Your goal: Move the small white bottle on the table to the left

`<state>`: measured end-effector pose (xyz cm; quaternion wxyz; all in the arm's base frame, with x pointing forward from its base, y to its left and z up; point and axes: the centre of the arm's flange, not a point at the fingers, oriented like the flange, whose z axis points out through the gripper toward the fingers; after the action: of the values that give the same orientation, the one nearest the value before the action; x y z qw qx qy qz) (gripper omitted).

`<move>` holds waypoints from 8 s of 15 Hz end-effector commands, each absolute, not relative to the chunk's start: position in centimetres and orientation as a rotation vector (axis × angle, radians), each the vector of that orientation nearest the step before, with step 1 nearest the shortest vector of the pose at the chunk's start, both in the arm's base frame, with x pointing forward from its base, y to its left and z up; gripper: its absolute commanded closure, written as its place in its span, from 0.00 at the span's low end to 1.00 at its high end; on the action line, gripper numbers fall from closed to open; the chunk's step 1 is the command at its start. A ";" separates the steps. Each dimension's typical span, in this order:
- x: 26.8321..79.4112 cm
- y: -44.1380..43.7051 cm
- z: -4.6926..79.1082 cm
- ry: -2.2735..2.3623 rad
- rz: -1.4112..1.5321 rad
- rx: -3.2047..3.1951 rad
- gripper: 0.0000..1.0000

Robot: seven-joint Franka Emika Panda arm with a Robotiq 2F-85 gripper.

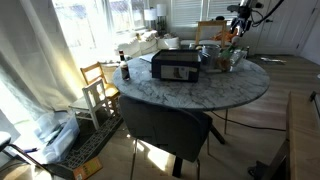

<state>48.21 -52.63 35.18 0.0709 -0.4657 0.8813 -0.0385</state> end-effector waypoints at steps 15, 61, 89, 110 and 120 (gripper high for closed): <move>54.1 -55.1 22.9 2.576 -0.039 -1.636 0.00; 51.1 -31.5 32.2 1.896 -1.469 -2.565 0.92; 42.5 -5.0 24.7 0.912 -1.973 -3.044 0.92; 35.6 10.0 12.5 -0.159 -2.004 -2.745 0.92; 38.9 7.6 13.0 -0.083 -1.795 -2.655 0.92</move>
<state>39.02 10.75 13.79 -0.0543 -0.8260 -0.0135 -0.5609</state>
